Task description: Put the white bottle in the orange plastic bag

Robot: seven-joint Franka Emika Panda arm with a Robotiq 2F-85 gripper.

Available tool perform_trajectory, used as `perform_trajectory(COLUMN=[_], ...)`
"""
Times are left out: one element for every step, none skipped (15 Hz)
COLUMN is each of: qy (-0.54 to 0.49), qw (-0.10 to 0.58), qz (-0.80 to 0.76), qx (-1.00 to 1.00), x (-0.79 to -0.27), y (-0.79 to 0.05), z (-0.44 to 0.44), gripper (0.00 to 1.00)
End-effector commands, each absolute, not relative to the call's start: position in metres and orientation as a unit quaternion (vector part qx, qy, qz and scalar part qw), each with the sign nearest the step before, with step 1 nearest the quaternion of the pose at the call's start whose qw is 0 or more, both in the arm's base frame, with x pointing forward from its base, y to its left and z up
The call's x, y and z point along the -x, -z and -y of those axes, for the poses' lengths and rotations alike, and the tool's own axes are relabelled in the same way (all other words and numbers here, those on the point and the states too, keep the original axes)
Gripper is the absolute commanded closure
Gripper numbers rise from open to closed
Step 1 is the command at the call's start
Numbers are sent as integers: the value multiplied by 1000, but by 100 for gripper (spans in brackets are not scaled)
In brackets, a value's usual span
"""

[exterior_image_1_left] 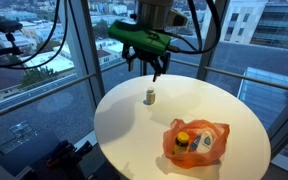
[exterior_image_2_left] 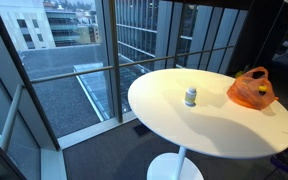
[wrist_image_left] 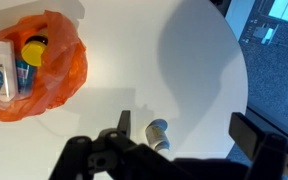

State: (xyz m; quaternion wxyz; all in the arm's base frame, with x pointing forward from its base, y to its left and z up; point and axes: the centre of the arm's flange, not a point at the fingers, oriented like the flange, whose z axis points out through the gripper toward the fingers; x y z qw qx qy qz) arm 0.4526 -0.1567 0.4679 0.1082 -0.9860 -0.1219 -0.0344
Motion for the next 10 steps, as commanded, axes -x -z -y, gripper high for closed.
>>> perform_trajectory(qy=[51, 56, 62, 64, 66, 66, 65, 65, 65, 62], qw=[94, 87, 80, 73, 67, 61, 57, 53, 48, 45], qz=[93, 82, 74, 67, 61, 57, 53, 50, 47, 45], qx=[990, 991, 992, 993, 994, 994, 995, 995, 996, 996], x=[-477, -484, -490, -499, -505, -513, -520, -527, -533, -541], y=[-467, -463, -460, -454, -450, -443, -437, -431, -425, -419], z=[137, 131, 126, 120, 115, 109, 103, 98, 92, 87], gripper=[0, 0, 0, 0, 0, 0, 0, 0, 0, 0])
